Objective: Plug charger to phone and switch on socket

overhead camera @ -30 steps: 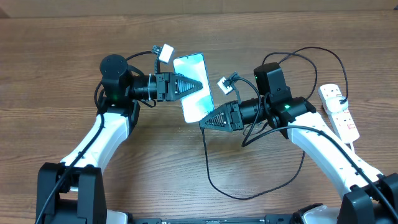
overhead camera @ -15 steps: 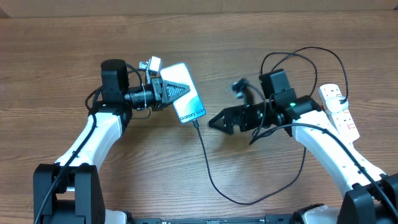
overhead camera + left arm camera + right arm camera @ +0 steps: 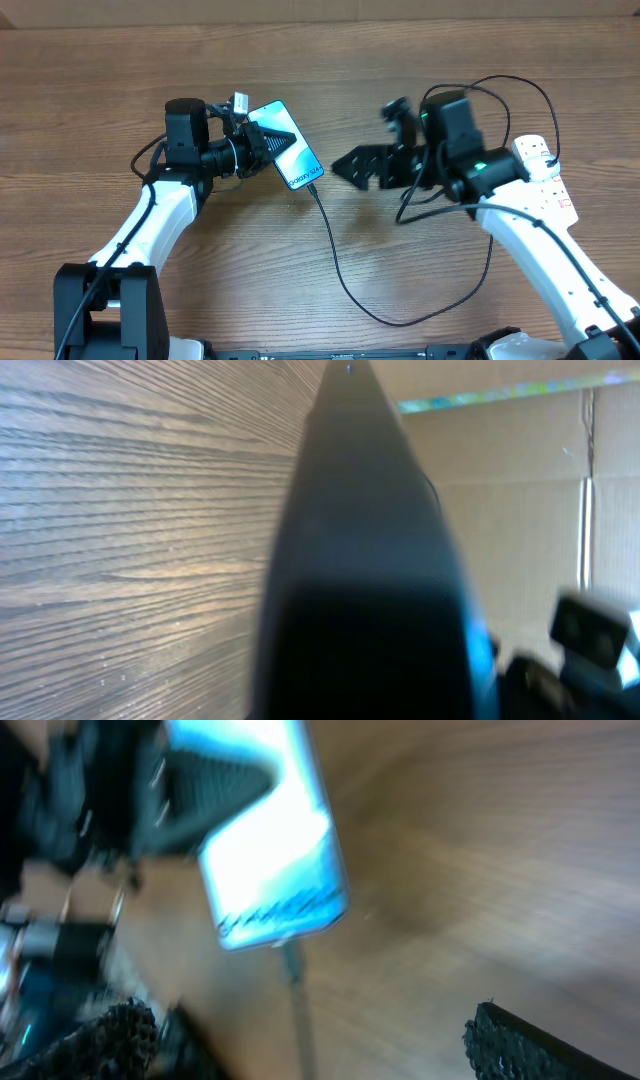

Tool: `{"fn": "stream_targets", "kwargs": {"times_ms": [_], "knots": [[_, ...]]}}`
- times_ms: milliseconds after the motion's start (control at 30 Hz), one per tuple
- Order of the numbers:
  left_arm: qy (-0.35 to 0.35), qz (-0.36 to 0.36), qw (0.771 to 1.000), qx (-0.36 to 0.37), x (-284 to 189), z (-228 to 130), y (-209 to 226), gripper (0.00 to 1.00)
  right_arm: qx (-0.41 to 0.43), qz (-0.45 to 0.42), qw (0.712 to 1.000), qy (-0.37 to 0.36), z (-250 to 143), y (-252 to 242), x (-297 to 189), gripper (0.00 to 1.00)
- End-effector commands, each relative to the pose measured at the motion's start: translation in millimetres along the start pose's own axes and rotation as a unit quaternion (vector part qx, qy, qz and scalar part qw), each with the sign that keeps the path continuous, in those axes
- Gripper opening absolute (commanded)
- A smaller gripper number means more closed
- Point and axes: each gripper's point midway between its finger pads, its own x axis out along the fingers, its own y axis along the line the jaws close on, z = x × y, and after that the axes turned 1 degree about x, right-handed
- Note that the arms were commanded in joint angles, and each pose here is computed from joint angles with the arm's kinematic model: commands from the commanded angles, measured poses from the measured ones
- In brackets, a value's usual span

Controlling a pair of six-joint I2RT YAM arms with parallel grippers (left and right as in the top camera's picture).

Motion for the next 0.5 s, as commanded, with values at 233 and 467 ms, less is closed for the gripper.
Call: {"fn": "stream_targets", "kwargs": {"times_ms": [233, 467], "knots": [[-0.013, 0.001, 1.000, -0.015, 0, 6, -6, 0.04, -0.110, -0.153, 0.982, 0.027, -40, -4, 42, 0.94], [0.019, -0.045, 0.999, 0.003, -1, -3, -24, 0.04, -0.117, -0.176, 0.975, 0.062, -55, -19, 75, 0.66]]}}
